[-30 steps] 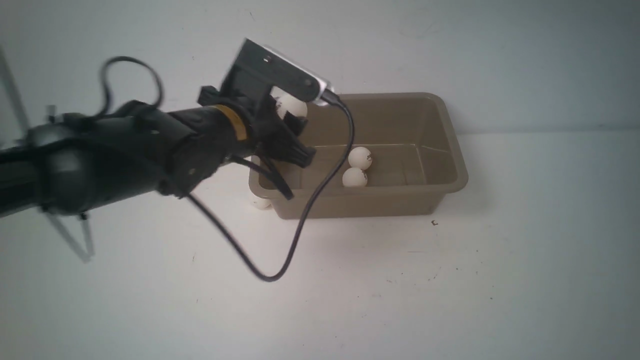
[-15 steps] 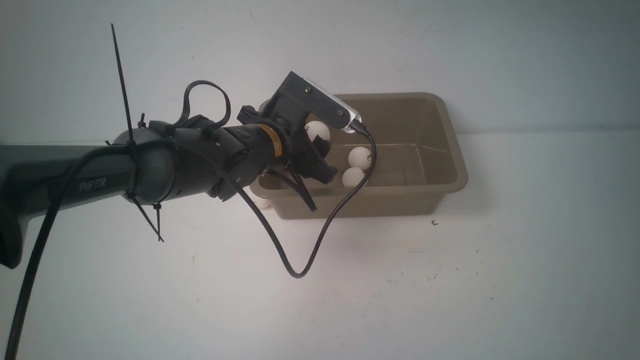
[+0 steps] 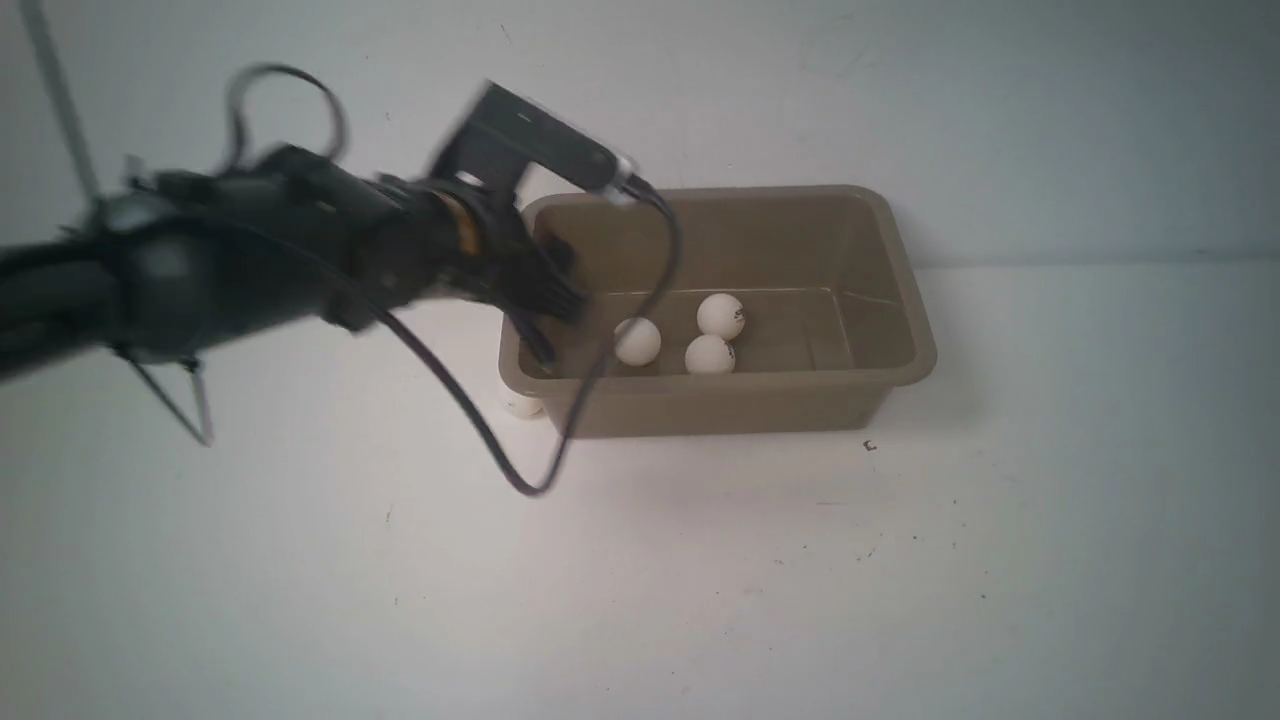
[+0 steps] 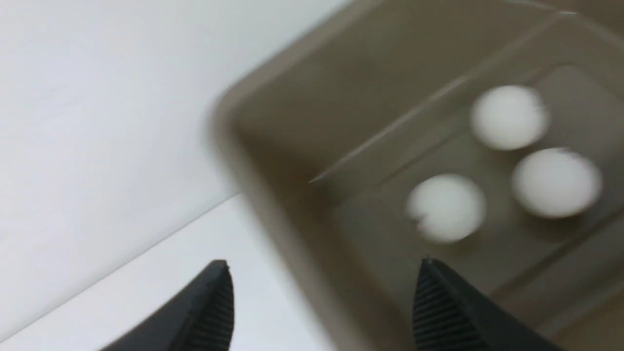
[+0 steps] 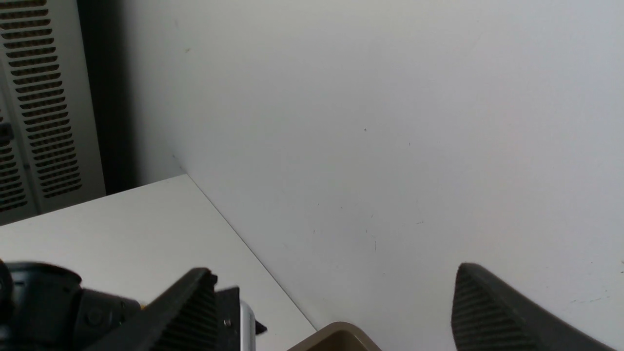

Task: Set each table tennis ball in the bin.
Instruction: Use the left arm to put the table tennis ball into the box, then use the left arm to clamp the table tennis ball closest to it

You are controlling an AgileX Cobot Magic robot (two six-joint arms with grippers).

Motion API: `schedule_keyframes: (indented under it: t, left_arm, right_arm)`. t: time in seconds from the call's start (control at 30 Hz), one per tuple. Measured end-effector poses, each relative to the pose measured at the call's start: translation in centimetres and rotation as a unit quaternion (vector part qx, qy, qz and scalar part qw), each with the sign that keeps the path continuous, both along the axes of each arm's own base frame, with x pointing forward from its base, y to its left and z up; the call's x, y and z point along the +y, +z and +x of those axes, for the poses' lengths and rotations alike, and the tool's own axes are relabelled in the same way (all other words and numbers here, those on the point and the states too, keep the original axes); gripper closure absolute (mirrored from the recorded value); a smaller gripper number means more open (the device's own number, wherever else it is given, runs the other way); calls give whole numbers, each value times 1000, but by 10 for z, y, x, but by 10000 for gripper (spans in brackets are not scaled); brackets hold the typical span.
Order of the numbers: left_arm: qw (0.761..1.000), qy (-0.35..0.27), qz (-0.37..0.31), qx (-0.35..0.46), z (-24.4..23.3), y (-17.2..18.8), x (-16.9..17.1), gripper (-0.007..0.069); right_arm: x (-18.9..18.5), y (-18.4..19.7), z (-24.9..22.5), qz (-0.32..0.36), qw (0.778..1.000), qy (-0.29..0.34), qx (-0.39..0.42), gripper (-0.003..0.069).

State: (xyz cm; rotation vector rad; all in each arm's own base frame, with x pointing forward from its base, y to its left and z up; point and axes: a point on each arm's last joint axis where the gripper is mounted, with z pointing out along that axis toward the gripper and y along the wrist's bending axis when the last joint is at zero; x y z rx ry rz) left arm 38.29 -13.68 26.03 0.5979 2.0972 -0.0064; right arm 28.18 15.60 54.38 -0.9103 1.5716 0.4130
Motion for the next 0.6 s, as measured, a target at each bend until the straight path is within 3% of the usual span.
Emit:
schedule_keyframes:
  t: [0.33,0.53,0.6]
  left_arm:
    - [998,52,30,6,-34,62,53,231]
    - [998,10,37,47,-77,94,56,231]
    - [994,-31,64,78,-97,100,58,231]
  right_arm:
    - [0,0,0,0,1000,0,0,69]
    - [0,0,0,0,1000,0,0,69]
    - [0,0,0,0,1000,0,0,69]
